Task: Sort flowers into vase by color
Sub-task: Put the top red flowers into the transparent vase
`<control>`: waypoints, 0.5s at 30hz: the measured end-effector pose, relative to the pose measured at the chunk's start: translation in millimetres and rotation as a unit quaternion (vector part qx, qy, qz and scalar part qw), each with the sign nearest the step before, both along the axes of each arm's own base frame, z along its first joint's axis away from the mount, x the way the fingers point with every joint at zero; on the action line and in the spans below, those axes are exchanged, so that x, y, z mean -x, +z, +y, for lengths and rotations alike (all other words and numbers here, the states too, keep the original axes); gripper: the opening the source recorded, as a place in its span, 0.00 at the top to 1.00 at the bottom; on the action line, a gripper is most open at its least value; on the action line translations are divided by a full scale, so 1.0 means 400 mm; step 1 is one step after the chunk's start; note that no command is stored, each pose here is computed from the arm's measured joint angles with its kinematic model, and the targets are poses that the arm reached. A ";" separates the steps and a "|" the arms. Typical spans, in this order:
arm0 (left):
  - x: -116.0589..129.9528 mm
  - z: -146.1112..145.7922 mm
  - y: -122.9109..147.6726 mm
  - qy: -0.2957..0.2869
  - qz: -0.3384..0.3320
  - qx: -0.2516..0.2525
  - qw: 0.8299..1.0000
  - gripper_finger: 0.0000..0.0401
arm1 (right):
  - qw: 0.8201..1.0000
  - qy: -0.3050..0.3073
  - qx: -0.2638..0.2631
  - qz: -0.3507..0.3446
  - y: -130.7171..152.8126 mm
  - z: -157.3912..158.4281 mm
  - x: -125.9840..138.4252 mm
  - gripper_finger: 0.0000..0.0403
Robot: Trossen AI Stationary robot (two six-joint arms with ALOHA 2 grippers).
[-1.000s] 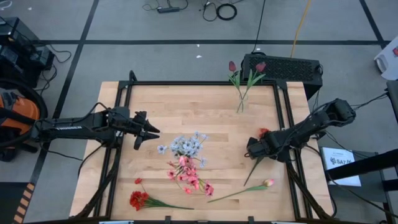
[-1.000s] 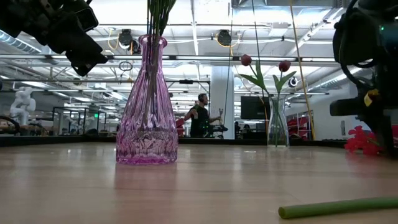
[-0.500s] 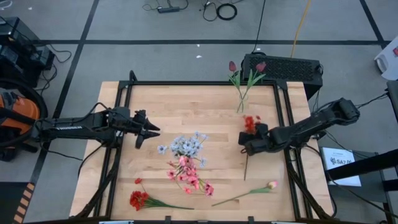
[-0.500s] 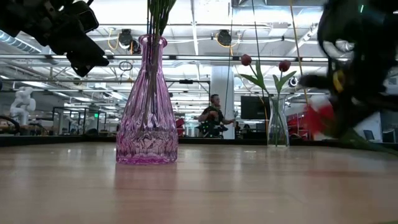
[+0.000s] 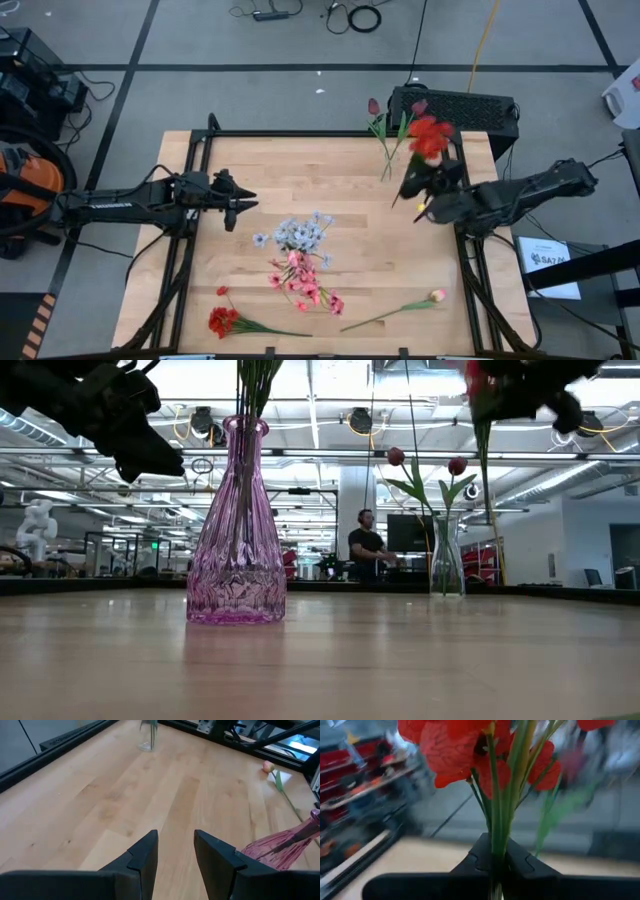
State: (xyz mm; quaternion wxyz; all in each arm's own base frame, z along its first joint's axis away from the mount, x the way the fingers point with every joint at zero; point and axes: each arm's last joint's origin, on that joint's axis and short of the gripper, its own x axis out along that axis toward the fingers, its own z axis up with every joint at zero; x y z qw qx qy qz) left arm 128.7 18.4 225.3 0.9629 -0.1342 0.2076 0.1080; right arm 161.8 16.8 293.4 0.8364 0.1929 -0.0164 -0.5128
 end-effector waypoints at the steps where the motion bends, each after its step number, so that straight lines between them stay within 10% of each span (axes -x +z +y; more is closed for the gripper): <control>1: 0.000 0.000 0.000 0.000 -0.001 0.000 1.000 0.67 | 0.999 -0.016 0.026 0.010 0.018 -0.007 0.005 0.99; 5: 0.000 0.000 0.000 0.000 -0.001 0.000 1.000 0.67 | 0.993 -0.061 0.081 0.054 0.070 -0.044 0.020 0.99; 15: -0.005 0.001 0.011 0.000 -0.025 -0.008 1.000 0.67 | 0.983 0.049 0.166 0.068 0.149 -0.159 -0.015 1.00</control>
